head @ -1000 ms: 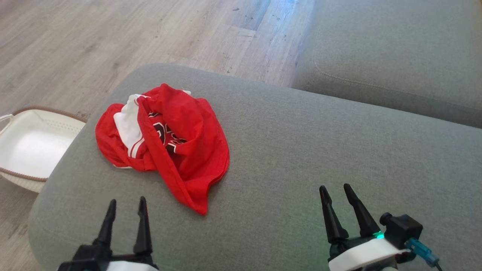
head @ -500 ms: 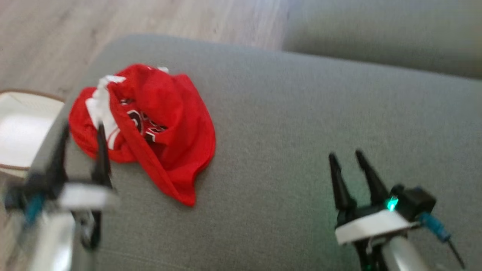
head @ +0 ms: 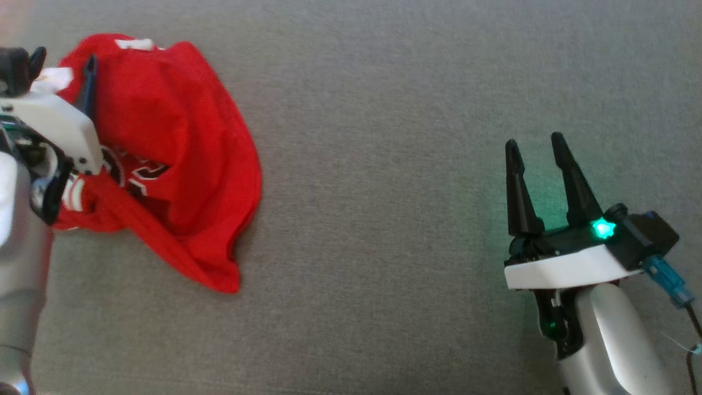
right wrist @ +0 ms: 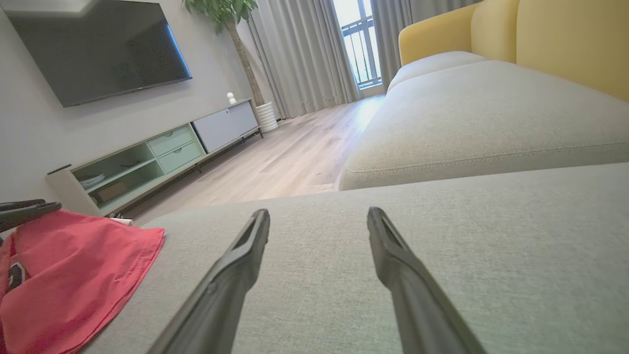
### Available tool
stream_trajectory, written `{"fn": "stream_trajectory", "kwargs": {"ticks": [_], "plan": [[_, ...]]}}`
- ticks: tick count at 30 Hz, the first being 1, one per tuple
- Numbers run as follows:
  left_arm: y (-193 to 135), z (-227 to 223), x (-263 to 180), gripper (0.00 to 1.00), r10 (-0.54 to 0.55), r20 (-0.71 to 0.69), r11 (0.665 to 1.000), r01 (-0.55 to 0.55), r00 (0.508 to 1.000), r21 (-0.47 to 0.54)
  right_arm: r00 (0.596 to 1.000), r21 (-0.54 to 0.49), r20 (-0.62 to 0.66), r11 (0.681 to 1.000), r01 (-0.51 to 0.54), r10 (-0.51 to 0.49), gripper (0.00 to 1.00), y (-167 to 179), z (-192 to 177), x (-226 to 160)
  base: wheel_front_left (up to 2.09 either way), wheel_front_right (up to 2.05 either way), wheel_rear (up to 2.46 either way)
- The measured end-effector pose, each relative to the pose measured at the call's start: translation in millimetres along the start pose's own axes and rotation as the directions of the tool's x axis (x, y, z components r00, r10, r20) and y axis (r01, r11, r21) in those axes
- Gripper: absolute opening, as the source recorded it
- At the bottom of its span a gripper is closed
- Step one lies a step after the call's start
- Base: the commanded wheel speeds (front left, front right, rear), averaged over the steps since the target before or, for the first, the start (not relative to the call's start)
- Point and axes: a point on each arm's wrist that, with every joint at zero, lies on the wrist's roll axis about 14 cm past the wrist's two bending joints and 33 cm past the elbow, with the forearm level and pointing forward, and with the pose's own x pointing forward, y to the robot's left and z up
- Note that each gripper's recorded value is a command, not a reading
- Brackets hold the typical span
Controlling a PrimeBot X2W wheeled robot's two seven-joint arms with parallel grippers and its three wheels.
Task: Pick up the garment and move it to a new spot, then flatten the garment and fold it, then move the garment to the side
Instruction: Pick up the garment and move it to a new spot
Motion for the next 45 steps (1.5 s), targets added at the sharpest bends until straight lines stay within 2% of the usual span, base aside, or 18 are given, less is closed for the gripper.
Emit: {"fn": "stream_trajectory", "kwargs": {"ticks": [7, 10, 11, 12, 19, 22, 24, 26, 33, 34, 39, 45], "plan": [[-29.3, -46.7, 32.0, 1.00, -0.081, -0.237, 0.997, 0.077, 0.968, -0.025, 0.997, -0.001, -0.015, 0.998, 0.069, -0.069, 1.00, -27.0, -8.3, -4.5, 0.00, 0.00, 0.00], [-29.8, -62.3, 35.7, 1.00, -0.084, -0.297, 0.996, 0.075, 0.951, -0.043, 0.996, -0.004, -0.020, 0.997, 0.083, -0.083, 1.00, -32.2, -10.5, -6.2, 0.00, 0.00, 0.00], [-27.4, -61.7, 37.3, 0.29, -0.079, -0.293, 0.997, 0.070, 0.953, -0.041, 0.996, -0.005, -0.021, 0.996, 0.086, -0.086, 1.00, -33.3, -10.9, -6.5, 0.00, 0.00, 0.00], [-27.4, -61.7, 37.3, 0.00, -0.079, -0.293, 0.997, 0.070, 0.953, -0.041, 0.996, -0.005, -0.021, 0.996, 0.086, -0.086, 1.00, -33.3, -10.9, -6.5, 0.00, 0.00, 0.00], [-12.0, -13.1, 44.2, 0.00, -0.039, -0.080, 0.999, 0.036, 0.996, -0.041, 0.996, -0.011, -0.008, 0.996, 0.089, -0.089, 1.00, -33.8, -4.7, -7.3, 0.00, 0.00, 0.00], [-1.7, 33.1, 40.4, 0.00, 0.001, 0.120, 0.997, 0.008, 0.993, -0.080, 0.996, -0.008, 0.007, 0.996, 0.086, -0.086, 1.00, -31.1, 2.2, -8.3, 0.00, 0.00, 0.00], [5.5, 73.5, 32.1, 0.00, 0.035, 0.285, 0.990, 0.005, 0.958, -0.138, 0.996, -0.006, 0.018, 0.996, 0.084, -0.084, 1.00, -28.8, 7.5, -9.8, 0.00, 0.00, 0.00], [6.9, 107.8, 20.5, 0.00, 0.047, 0.410, 0.990, 0.011, 0.911, -0.139, 0.996, -0.006, 0.028, 0.997, 0.083, -0.083, 1.00, -26.9, 12.9, -11.9, 0.00, 0.00, 0.00], [-10.0, 182.3, -23.6, 0.00, 0.011, 0.622, 0.992, 0.068, 0.783, -0.104, 0.993, 0.006, 0.084, 0.997, 0.080, -0.081, 1.00, -18.7, 38.4, -22.6, 0.00, 0.00, 0.00], [-18.7, 202.1, -37.5, 0.00, -0.009, 0.671, 0.993, 0.085, 0.742, -0.081, 0.991, 0.006, 0.101, 0.997, 0.083, -0.083, 1.00, -17.6, 45.9, -26.3, 0.00, 0.00, 0.00], [-65.7, 234.4, -63.6, 0.00, -0.113, 0.743, 0.984, 0.180, 0.660, -0.011, 0.986, 0.022, 0.118, 0.993, 0.113, -0.115, 1.00, -21.6, 53.9, -44.3, 0.00, 0.00, 0.00], [-155.6, 264.2, -93.9, 0.00, -0.286, 0.778, 0.931, 0.353, 0.559, 0.089, 0.974, 0.027, 0.152, 0.986, 0.166, -0.169, 1.00, -34.0, 67.6, -63.6, 0.00, 0.00, 0.00]]}}
